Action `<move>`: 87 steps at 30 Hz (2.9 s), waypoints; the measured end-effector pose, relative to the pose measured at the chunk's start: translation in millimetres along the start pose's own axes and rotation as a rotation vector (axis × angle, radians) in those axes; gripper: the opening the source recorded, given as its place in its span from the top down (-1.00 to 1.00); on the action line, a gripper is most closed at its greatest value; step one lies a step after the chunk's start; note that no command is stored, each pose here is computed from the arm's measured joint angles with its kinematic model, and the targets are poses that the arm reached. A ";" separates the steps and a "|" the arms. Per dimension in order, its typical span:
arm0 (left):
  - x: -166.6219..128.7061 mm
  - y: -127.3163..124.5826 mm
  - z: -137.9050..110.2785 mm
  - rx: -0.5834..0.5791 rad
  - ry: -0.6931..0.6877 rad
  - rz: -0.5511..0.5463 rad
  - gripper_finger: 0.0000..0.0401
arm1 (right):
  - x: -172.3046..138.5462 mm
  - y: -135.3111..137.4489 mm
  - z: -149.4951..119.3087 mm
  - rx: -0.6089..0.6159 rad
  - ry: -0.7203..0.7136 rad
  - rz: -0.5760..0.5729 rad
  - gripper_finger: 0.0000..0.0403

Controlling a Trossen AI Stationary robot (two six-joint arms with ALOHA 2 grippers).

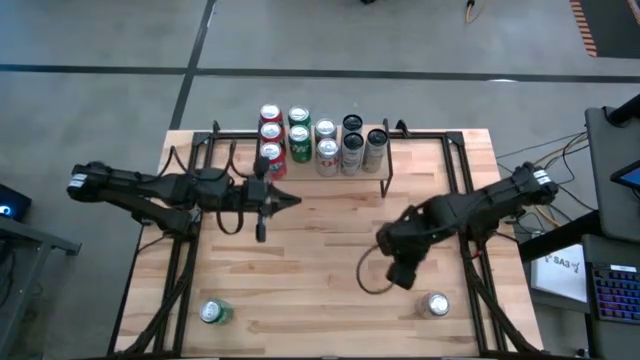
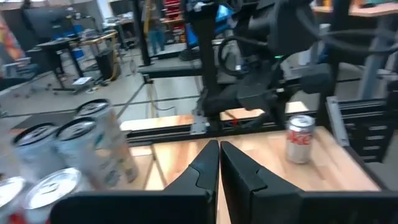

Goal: Place canned beverage on shelf
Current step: Put the silver soda can on the shelf aligned with the other silver soda can

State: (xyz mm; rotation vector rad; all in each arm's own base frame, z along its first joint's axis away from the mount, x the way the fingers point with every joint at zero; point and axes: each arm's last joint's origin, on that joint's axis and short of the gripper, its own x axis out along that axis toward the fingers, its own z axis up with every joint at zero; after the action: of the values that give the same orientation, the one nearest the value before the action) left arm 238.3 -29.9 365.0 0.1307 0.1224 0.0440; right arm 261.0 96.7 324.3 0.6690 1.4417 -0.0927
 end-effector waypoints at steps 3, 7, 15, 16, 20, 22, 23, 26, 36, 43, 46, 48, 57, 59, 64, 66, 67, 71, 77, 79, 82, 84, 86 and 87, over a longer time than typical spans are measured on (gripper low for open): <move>0.8 -10.4 1.6 -0.007 -0.019 -0.039 1.00 | -0.1 3.6 -14.9 0.073 0.070 -0.067 0.95; 1.2 -22.1 1.1 -0.015 -0.017 -0.085 1.00 | 1.3 11.2 -35.8 0.132 0.096 -0.080 0.96; -2.9 -38.8 2.5 -0.033 -0.026 -0.153 1.00 | 18.3 22.8 -83.4 0.347 0.167 -0.162 0.96; -3.4 -40.3 2.7 -0.033 -0.027 -0.159 1.00 | 21.3 24.2 -90.4 0.360 0.179 -0.177 0.96; -4.8 -44.5 2.9 -0.033 -0.028 -0.175 1.00 | 32.7 28.8 -111.2 0.385 0.189 -0.207 0.96; -5.0 -45.2 3.0 -0.033 -0.028 -0.178 1.00 | 34.9 31.6 -117.6 0.379 0.188 -0.203 0.96; -5.0 -45.2 3.0 -0.033 -0.028 -0.178 1.00 | 35.4 32.4 -119.6 0.373 0.184 -0.203 0.96; -5.0 -45.2 3.0 -0.033 -0.028 -0.178 1.00 | 36.5 33.4 -123.0 0.350 0.159 -0.209 0.96; -4.4 -45.1 5.7 0.022 -0.064 -0.172 1.00 | 37.2 35.2 -121.4 0.416 0.120 -0.195 0.95; -4.1 -43.6 5.3 0.049 -0.057 -0.120 1.00 | 37.5 35.3 -119.7 0.461 0.065 -0.194 0.71; -4.1 -43.6 5.2 0.066 -0.057 -0.119 1.00 | 37.7 35.2 -119.2 0.544 0.038 -0.198 0.48; -4.2 -43.5 5.2 0.079 -0.058 -0.119 1.00 | 37.8 35.0 -119.0 0.588 0.026 -0.200 0.30; -4.0 -43.4 5.1 0.102 -0.058 -0.118 1.00 | 39.0 36.6 -119.0 0.629 0.039 -0.195 -0.54; -4.1 -43.4 5.1 0.101 -0.058 -0.118 1.00 | 39.2 37.8 -118.8 0.607 0.044 -0.181 -0.69; -4.1 -43.4 5.1 0.101 -0.058 -0.118 1.00 | 39.5 39.5 -118.2 0.588 0.046 -0.162 -0.85; -4.0 -43.4 5.1 0.098 -0.058 -0.118 1.00 | 39.7 40.4 -118.0 0.597 0.046 -0.152 -0.86; -4.0 -43.4 5.1 0.097 -0.058 -0.118 1.00 | 39.7 40.3 -118.0 0.600 0.046 -0.153 -0.86; -4.1 -43.4 5.1 0.084 -0.057 -0.119 1.00 | 41.5 40.4 -117.8 0.637 0.042 -0.161 -0.86; -4.1 -43.4 5.1 0.075 -0.057 -0.119 1.00 | 50.2 34.4 -118.0 0.669 0.031 -0.200 -0.86; -4.1 -43.4 5.1 0.075 -0.057 -0.119 1.00 | 53.1 32.7 -118.3 0.677 0.036 -0.210 -0.86; -4.1 -43.4 5.1 0.075 -0.057 -0.119 1.00 | 57.0 31.6 -118.1 0.677 0.036 -0.208 -0.86; -4.1 -43.4 5.1 0.075 -0.057 -0.119 1.00 | 58.6 31.8 -117.9 0.689 0.036 -0.201 -0.86; -4.1 -43.4 5.1 0.075 -0.057 -0.119 1.00 | 59.7 30.7 -118.1 0.705 0.033 -0.209 -0.86; -4.1 -43.4 5.1 0.075 -0.057 -0.119 1.00 | 60.1 30.2 -118.1 0.714 0.032 -0.212 -0.86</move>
State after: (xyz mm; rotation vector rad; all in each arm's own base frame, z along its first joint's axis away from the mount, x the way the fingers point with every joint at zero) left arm 236.4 -73.7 364.7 0.1996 0.0752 -0.0829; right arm 180.1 197.3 281.6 1.0904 1.5033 -0.7922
